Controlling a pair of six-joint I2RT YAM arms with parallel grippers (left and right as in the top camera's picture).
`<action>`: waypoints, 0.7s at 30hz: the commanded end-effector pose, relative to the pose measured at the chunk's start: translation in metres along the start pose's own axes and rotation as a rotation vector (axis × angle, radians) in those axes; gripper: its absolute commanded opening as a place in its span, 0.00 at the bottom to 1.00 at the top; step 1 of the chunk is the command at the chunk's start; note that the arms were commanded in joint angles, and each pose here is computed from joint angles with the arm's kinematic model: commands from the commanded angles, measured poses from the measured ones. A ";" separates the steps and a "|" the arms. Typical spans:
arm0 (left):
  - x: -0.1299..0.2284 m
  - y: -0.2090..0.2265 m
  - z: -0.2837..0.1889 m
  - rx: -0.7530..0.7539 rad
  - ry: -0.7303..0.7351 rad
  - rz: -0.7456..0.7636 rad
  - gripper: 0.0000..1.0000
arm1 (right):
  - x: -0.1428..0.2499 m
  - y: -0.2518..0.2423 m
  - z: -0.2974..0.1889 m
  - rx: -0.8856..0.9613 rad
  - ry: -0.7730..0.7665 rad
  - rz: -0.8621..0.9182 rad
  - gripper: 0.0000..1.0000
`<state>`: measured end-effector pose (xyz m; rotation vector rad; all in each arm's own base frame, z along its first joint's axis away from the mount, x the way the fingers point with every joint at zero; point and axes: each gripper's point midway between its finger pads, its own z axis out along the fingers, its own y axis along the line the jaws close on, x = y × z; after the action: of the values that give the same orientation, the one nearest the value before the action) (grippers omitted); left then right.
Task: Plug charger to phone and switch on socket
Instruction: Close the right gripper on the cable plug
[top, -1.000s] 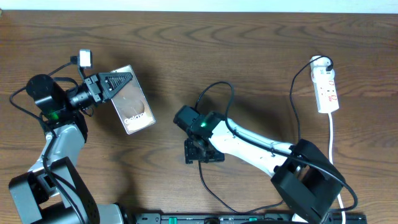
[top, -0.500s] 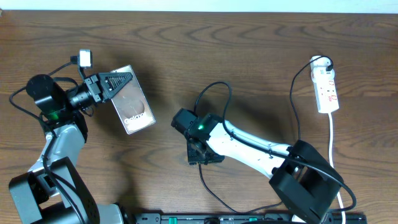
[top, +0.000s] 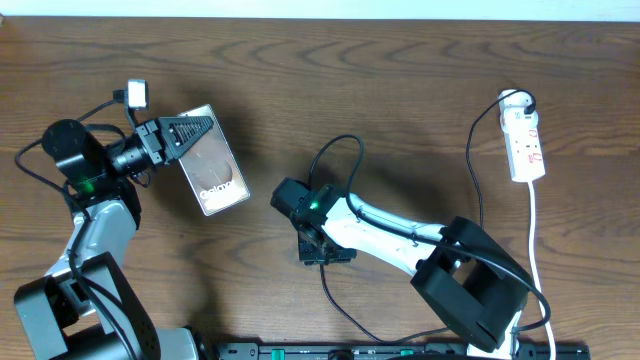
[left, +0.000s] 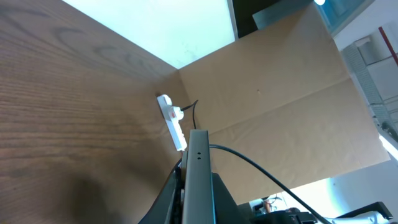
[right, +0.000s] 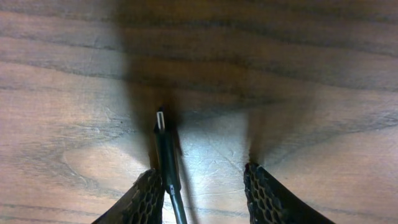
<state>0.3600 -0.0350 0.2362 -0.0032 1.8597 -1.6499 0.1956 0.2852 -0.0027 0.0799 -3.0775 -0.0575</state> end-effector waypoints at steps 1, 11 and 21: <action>0.002 -0.008 -0.001 0.012 0.018 0.038 0.07 | -0.001 0.000 0.009 0.018 0.002 0.006 0.42; 0.002 -0.008 -0.001 0.012 0.018 0.038 0.08 | -0.003 0.003 0.009 0.007 -0.008 0.004 0.24; 0.002 -0.008 -0.001 0.012 0.018 0.038 0.07 | -0.003 0.008 0.009 -0.005 -0.017 0.006 0.18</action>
<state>0.3600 -0.0350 0.2362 -0.0008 1.8589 -1.6481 0.2010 0.2919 -0.0026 0.0741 -3.0991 -0.0979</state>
